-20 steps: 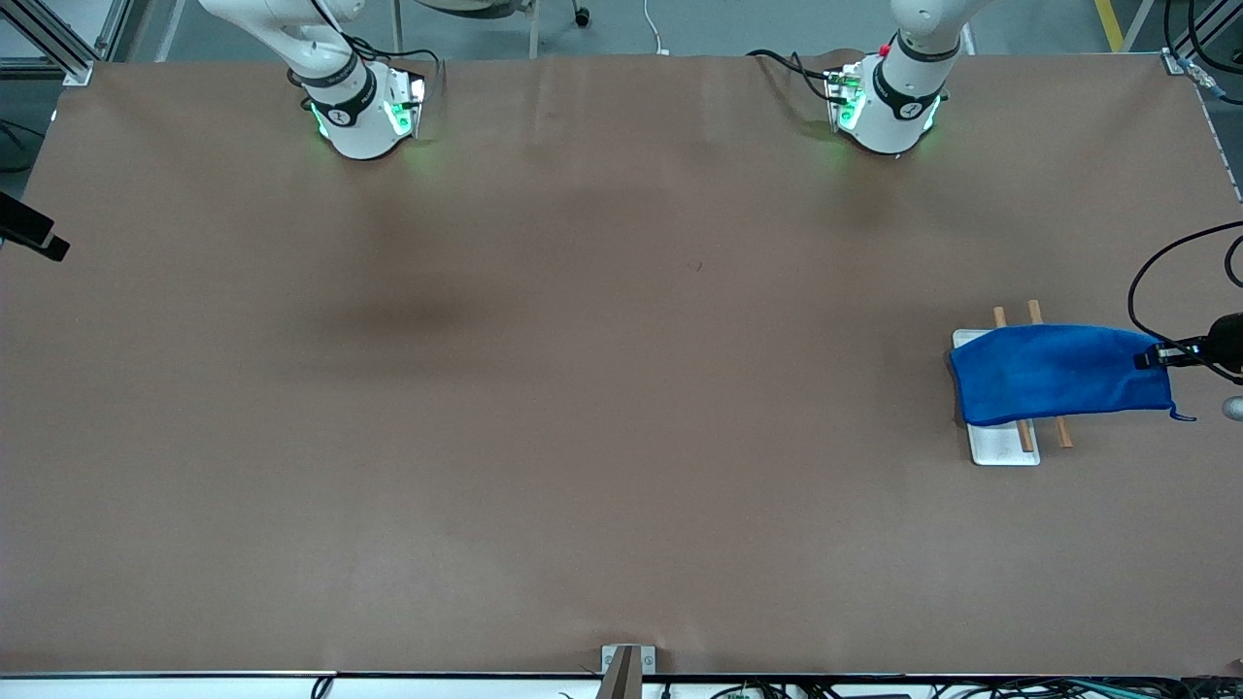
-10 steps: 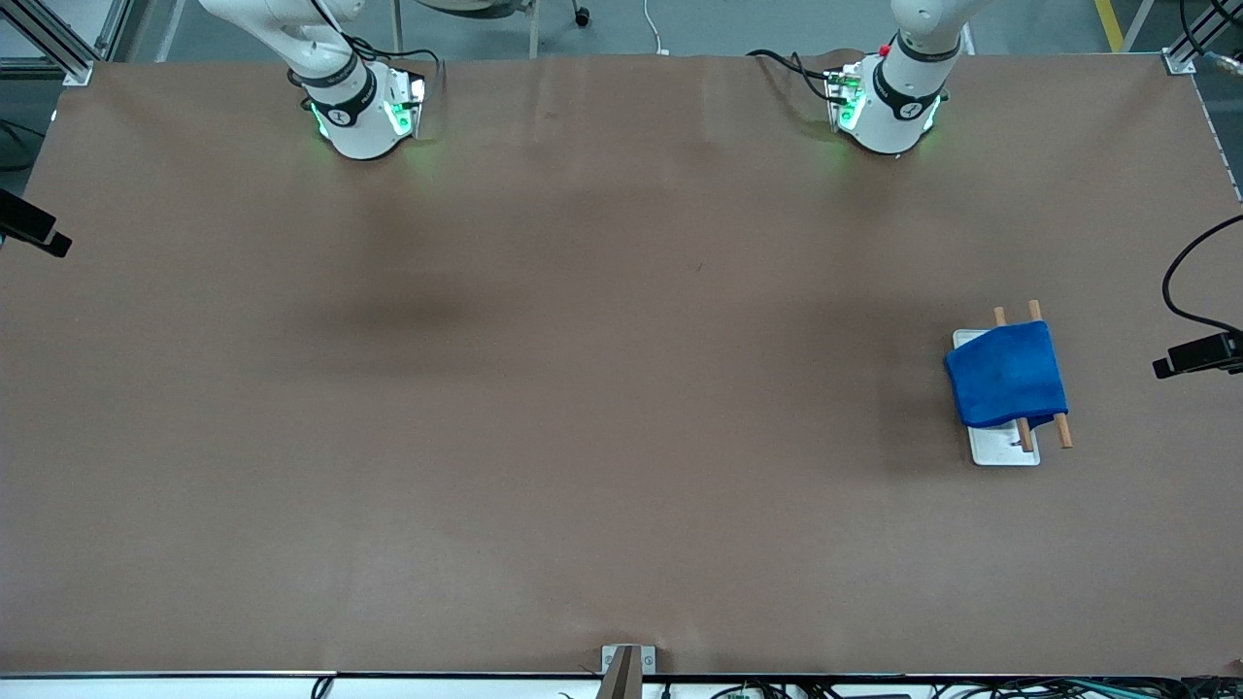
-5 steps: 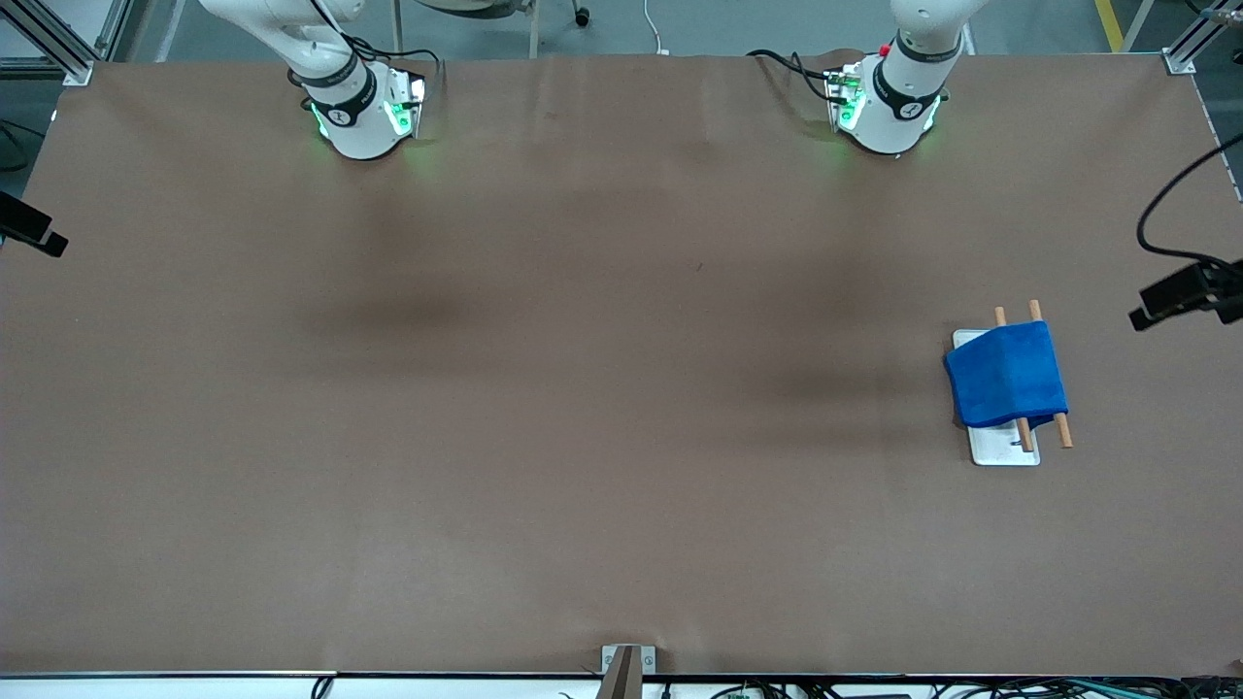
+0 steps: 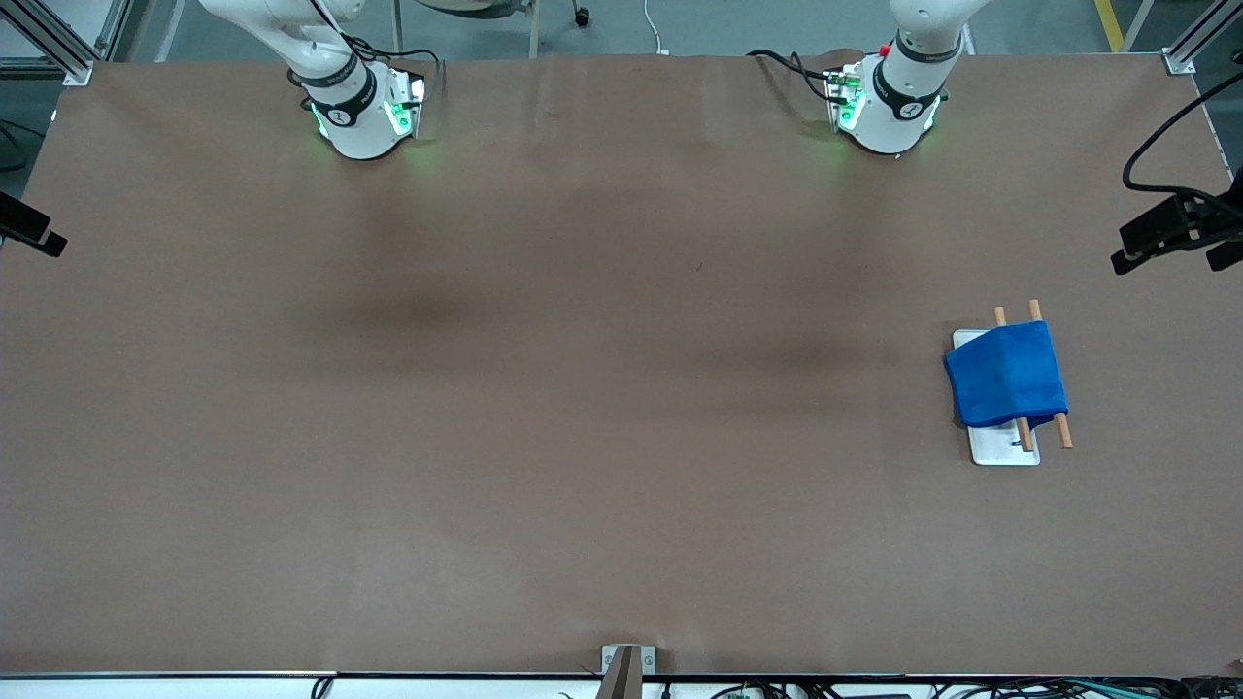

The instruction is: Right arm passes towel to left arm to hang

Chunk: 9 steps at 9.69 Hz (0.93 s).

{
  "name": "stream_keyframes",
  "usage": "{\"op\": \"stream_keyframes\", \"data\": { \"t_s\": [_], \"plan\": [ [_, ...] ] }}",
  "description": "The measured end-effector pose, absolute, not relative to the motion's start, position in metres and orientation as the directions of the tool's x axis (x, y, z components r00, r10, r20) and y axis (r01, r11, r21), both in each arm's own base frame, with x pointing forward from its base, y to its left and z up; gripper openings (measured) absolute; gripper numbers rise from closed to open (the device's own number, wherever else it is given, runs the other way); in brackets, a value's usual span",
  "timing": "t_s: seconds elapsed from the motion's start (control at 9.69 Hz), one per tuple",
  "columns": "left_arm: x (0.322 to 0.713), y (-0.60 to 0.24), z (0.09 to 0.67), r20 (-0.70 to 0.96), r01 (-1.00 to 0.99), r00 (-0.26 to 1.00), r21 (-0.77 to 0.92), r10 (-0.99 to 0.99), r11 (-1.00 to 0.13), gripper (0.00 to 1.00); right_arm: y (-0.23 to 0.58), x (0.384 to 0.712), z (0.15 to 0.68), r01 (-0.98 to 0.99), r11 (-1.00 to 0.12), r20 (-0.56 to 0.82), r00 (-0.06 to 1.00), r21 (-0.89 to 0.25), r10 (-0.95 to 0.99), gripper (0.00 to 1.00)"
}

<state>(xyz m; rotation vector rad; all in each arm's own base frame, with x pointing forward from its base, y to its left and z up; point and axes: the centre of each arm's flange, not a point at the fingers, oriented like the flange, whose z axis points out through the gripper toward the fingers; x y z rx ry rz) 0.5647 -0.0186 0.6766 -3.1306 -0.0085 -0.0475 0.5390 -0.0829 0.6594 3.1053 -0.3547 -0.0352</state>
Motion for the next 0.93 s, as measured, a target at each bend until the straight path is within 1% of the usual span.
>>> {"op": "stream_keyframes", "data": {
  "t_s": [0.31,0.62,0.93],
  "plan": [
    [0.543,-0.057,0.682,0.016,-0.034,0.999,-0.032,-0.035,-0.999,1.00,-0.083,0.539,0.659,-0.225,-0.974,-0.021,0.974,0.018,-0.226,1.00],
    [0.522,-0.062,0.667,-0.019,-0.036,0.999,-0.041,-0.036,-0.999,1.00,-0.083,0.539,0.659,-0.225,-0.974,-0.021,0.974,0.018,-0.226,1.00],
    [0.508,-0.064,0.664,-0.006,-0.041,0.999,-0.033,-0.041,-0.999,1.00,-0.083,0.539,0.659,-0.225,-0.974,-0.021,0.974,0.018,-0.226,1.00]
  ]
}}
